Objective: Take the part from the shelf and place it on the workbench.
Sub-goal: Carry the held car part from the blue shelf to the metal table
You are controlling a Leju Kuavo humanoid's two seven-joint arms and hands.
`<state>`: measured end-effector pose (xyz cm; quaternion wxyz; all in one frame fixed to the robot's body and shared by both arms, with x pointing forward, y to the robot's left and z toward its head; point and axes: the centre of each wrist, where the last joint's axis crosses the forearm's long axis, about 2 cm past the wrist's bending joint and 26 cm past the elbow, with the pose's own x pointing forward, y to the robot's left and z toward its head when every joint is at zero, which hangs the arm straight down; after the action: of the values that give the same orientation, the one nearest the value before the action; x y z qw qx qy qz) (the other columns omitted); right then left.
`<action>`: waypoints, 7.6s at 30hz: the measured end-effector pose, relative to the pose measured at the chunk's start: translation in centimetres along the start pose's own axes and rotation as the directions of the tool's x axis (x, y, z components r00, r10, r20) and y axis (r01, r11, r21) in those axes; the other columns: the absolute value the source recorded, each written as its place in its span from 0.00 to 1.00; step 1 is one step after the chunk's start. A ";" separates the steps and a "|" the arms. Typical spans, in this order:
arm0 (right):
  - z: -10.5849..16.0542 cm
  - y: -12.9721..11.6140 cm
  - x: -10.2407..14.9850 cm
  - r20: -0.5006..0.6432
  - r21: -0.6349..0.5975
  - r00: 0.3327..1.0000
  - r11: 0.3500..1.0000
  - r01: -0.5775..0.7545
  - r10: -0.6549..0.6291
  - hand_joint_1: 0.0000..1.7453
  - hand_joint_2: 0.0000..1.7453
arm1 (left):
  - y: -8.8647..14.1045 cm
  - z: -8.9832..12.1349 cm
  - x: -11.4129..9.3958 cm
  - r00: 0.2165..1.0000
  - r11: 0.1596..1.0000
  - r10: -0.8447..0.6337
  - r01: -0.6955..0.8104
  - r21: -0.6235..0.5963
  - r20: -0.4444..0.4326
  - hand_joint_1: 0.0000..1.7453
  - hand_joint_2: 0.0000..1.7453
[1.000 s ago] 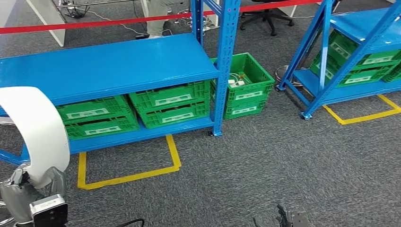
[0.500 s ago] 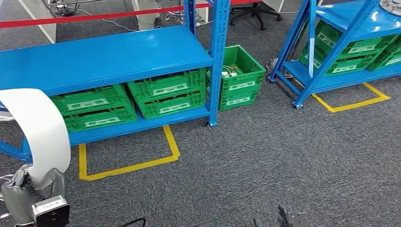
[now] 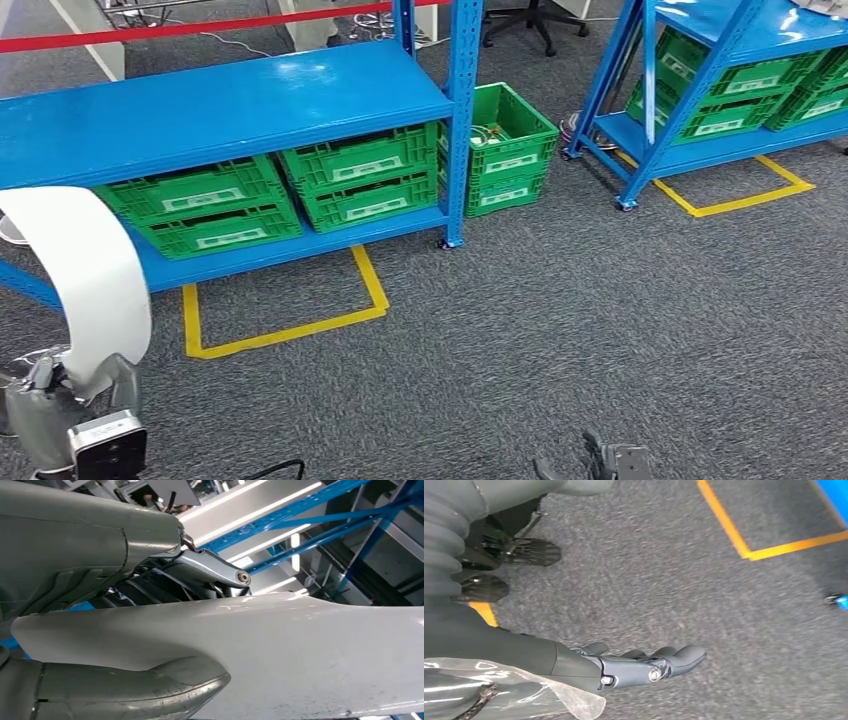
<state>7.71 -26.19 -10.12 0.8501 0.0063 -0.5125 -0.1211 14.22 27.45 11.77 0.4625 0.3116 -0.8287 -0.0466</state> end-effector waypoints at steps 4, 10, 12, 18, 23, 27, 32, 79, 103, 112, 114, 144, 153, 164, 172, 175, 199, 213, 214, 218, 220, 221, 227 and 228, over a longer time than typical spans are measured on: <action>0.1 0.1 -0.1 -0.003 0.004 1.000 1.000 0.009 -0.009 0.00 1.00 | 0.0 0.0 -0.1 1.000 1.000 0.002 -0.002 -0.006 -0.001 1.00 1.00; 0.1 0.3 -0.1 -0.003 0.006 1.000 1.000 0.015 -0.015 0.00 1.00 | -0.1 0.0 -0.3 1.000 1.000 0.005 -0.005 -0.017 -0.009 1.00 1.00; 0.1 0.3 -0.1 -0.003 0.006 1.000 1.000 0.016 -0.016 0.00 1.00 | -0.2 -0.1 -0.3 1.000 1.000 0.005 -0.005 -0.017 -0.010 1.00 1.00; 0.3 0.3 -0.2 -0.005 -0.002 1.000 1.000 0.021 -0.021 0.00 1.00 | -0.4 -0.3 -0.4 1.000 1.000 0.009 -0.009 -0.021 -0.010 1.00 1.00; 0.3 0.3 -0.3 -0.007 -0.008 1.000 1.000 0.020 -0.020 0.00 1.00 | -0.6 -0.4 -0.6 1.000 1.000 0.014 -0.014 -0.028 -0.018 1.00 1.00; 0.3 0.3 -0.2 -0.005 -0.011 1.000 1.000 0.023 -0.024 0.00 1.00 | -0.8 -0.4 -0.7 1.000 0.999 0.019 -0.020 -0.037 -0.025 1.00 1.00; 0.2 0.4 -0.2 0.000 -0.016 1.000 0.999 0.029 -0.029 0.00 1.00 | -1.0 -0.6 -0.8 1.000 0.999 0.021 -0.022 -0.048 -0.019 1.00 1.00; 3.3 -0.2 -2.3 -0.054 -0.182 0.994 0.980 0.080 -0.091 0.00 1.00 | -7.2 -4.3 -0.6 0.980 0.949 0.194 -0.176 -0.263 0.041 1.00 1.00; 4.4 0.8 -3.5 -0.172 -0.184 0.983 0.982 0.038 -0.070 0.00 1.00 | -9.5 -3.9 -2.0 0.951 0.881 0.304 -0.303 -0.362 -0.055 1.00 1.00; 4.5 0.8 -3.6 -0.177 -0.193 0.981 0.980 0.038 -0.073 0.00 1.00 | -9.5 -3.8 -2.4 0.950 0.879 0.307 -0.307 -0.366 -0.060 1.00 1.00; 4.4 0.8 -3.5 -0.178 -0.192 0.982 0.981 0.037 -0.071 0.00 1.00 | -9.5 -3.6 -2.7 0.951 0.878 0.300 -0.304 -0.369 -0.071 1.00 1.00; 4.7 0.4 -3.7 -0.204 -0.188 0.977 0.982 0.015 -0.054 0.00 1.00 | -9.8 -2.7 -3.9 0.953 0.876 0.277 -0.304 -0.374 -0.127 1.00 1.00; 4.5 0.3 -3.6 -0.201 -0.190 0.978 0.982 0.015 -0.054 0.00 1.00 | -9.9 -2.7 -3.9 0.952 0.875 0.277 -0.307 -0.375 -0.132 1.00 1.00; 4.6 0.3 -3.6 -0.205 -0.180 0.977 0.984 0.014 -0.052 0.00 1.00 | -10.1 -2.6 -4.1 0.952 0.873 0.274 -0.306 -0.380 -0.138 1.00 1.00; 4.9 0.0 -3.8 -0.220 -0.175 0.974 0.985 0.004 -0.043 0.00 1.00 | -10.4 -2.6 -3.8 0.949 0.870 0.285 -0.314 -0.380 -0.132 1.00 1.00; 4.7 -0.1 -3.6 -0.220 -0.172 0.975 0.985 0.000 -0.038 0.00 1.00 | -10.5 -2.5 -3.8 0.948 0.869 0.285 -0.318 -0.379 -0.141 1.00 1.00; 4.6 -0.7 -3.6 -0.222 -0.163 0.975 0.987 -0.008 -0.028 0.00 1.00 | -10.6 -2.3 -4.0 0.947 0.869 0.279 -0.319 -0.378 -0.157 1.00 1.00; 4.4 -1.0 -3.4 -0.218 -0.149 0.976 0.989 -0.013 -0.020 0.00 1.00 | -10.5 -2.3 -4.0 0.946 0.872 0.271 -0.320 -0.371 -0.178 1.00 1.00; 4.4 -1.0 -3.4 -0.217 -0.148 0.976 0.989 -0.014 -0.019 0.00 1.00 | -10.5 -2.3 -4.0 0.946 0.872 0.270 -0.319 -0.371 -0.179 1.00 1.00; 4.6 -1.1 -3.6 -0.219 -0.149 0.975 0.989 -0.015 -0.019 0.00 1.00 | -10.6 -2.5 -3.9 0.947 0.872 0.270 -0.318 -0.373 -0.176 1.00 1.00; 4.5 -1.1 -3.5 -0.217 -0.145 0.976 0.989 -0.015 -0.017 0.00 1.00 | -10.6 -2.5 -3.9 0.947 0.871 0.266 -0.316 -0.376 -0.179 1.00 1.00; 4.5 -1.1 -3.5 -0.217 -0.143 0.976 0.990 -0.014 -0.017 0.00 1.00 | -10.6 -2.4 -4.0 0.947 0.871 0.263 -0.315 -0.377 -0.182 1.00 1.00; 4.7 -1.2 -3.6 -0.228 -0.139 0.974 0.990 -0.019 -0.013 0.00 1.00 | -10.6 -2.4 -4.1 0.948 0.872 0.258 -0.312 -0.377 -0.187 1.00 1.00; 4.6 -1.2 -3.6 -0.228 -0.138 0.974 0.990 -0.020 -0.012 0.00 1.00 | -10.7 -2.5 -4.1 0.948 0.873 0.258 -0.311 -0.376 -0.186 1.00 1.00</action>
<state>1.85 -26.08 -11.19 0.9019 -0.0401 -0.4017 -0.1534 22.78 21.70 6.27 0.5711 0.0869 -0.8064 -0.1263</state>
